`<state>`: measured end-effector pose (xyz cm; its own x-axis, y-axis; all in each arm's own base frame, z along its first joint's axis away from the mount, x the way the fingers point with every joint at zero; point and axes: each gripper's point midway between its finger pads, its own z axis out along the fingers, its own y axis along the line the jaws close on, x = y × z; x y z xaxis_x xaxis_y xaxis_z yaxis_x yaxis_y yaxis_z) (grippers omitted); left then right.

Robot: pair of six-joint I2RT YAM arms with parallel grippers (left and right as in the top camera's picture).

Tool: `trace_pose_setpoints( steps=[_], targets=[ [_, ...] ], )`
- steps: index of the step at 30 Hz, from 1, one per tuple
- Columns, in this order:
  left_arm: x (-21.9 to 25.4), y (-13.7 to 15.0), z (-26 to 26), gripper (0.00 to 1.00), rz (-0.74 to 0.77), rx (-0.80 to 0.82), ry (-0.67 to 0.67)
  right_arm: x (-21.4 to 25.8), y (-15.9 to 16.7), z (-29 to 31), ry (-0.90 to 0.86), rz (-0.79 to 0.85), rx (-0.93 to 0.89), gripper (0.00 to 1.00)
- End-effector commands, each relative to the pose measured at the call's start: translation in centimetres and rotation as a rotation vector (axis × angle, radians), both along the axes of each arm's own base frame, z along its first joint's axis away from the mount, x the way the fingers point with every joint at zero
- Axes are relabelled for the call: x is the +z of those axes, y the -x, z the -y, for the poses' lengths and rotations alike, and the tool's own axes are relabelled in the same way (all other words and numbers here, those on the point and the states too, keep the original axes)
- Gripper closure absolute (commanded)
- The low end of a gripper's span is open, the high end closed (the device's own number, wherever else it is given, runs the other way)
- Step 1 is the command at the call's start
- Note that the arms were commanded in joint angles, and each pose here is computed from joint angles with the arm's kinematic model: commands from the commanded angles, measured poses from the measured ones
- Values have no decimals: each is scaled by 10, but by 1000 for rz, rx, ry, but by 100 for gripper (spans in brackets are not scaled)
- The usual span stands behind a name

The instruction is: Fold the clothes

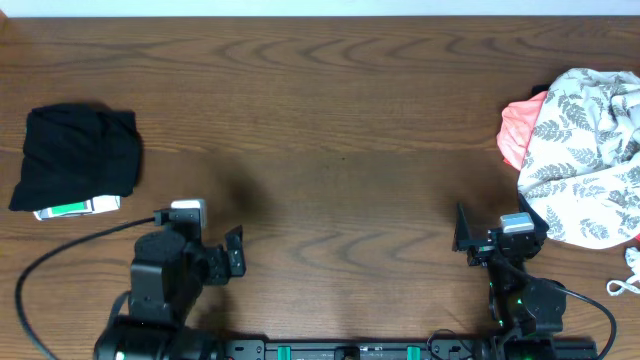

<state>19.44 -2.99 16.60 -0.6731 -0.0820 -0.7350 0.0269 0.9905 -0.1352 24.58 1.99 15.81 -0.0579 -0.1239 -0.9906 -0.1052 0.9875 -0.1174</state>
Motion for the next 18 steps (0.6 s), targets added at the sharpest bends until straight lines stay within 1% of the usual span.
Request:
trace_pose_setpoints(
  steps=[1, 4, 7, 11, 18],
  targets=[
    [3, 10, -5, 2, 75, -35, -60, -1, 0, 2, 15, -2, -8, 1],
    [2, 12, -6, 2, 192, -80, -113, -1, 0, 2, 15, -2, -8, 1],
    [0, 8, -8, 2, 281, -77, -137, -1, 0, 2, 14, -2, -8, 1],
    [4, -8, -17, 2, 409, -17, -143, -1, 0, 2, 14, -2, -8, 1],
    [13, -41, -18, 2, 635, 23, -133, -1, 0, 2, 15, -2, -8, 1]
  ],
)
